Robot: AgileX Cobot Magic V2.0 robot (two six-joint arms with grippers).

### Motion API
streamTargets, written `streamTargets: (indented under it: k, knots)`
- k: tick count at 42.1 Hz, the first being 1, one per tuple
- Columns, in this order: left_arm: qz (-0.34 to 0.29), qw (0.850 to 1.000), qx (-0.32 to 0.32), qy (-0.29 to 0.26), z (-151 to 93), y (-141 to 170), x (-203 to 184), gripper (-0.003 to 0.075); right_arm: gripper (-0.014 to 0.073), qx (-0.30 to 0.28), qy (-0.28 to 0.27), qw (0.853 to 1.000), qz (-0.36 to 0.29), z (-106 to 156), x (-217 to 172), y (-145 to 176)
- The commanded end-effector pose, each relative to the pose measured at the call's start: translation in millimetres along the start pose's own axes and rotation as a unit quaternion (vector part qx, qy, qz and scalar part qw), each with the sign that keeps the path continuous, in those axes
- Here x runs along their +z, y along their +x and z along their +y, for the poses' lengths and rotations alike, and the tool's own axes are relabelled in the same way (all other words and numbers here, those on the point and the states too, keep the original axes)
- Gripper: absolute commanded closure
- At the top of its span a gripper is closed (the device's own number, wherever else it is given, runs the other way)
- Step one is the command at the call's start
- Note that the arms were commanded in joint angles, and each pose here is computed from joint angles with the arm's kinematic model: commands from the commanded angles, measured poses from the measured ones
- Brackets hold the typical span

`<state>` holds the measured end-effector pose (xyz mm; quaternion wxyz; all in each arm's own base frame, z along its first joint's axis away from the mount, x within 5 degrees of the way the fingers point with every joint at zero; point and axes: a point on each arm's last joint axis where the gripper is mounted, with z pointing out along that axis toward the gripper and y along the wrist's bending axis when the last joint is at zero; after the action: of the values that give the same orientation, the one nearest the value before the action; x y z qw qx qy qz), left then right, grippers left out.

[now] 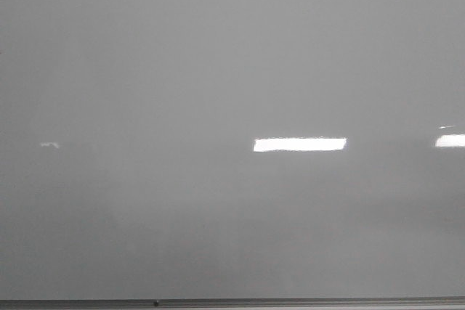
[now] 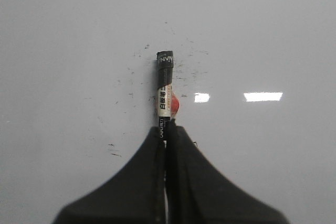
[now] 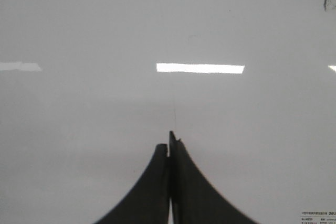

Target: Write number 9 on whiteboard

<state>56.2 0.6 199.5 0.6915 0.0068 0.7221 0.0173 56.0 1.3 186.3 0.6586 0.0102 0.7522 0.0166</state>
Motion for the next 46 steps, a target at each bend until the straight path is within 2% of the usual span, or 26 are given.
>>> streamTargets:
  k: [1, 25, 29, 35, 39, 43, 46]
  knots:
    - [-0.052, 0.999, -0.005, -0.005, 1, -8, -2, 0.0739, 0.0666, -0.002, 0.002, 0.999, -0.053, 0, -2, -9]
    - [-0.053, 0.999, -0.005, 0.002, 0, -8, -2, 0.0739, 0.0666, -0.001, 0.002, 0.999, -0.055, 0, -2, -10]
    - [-0.080, 0.997, -0.005, 0.000, 1, -13, -2, 0.0739, 0.0666, 0.001, 0.002, 0.997, -0.074, 0, -3, -13]
    - [-0.155, 0.988, -0.018, -0.007, 2, -33, -7, 0.0739, 0.0666, 0.004, 0.001, 0.994, -0.106, 0, -8, -32]
    - [-0.182, 0.983, -0.019, -0.006, 3, -57, -14, 0.0739, 0.0666, 0.003, -0.002, 0.993, -0.117, 2, -17, -53]
    - [-0.165, 0.986, -0.018, -0.001, 3, -78, -19, 0.0739, 0.0666, 0.002, -0.006, 0.992, -0.125, 4, -28, -79]
    - [-0.129, 0.991, -0.017, 0.005, 2, -93, -20, 0.0739, 0.0666, 0.001, -0.010, 0.994, -0.106, 5, -32, -98]
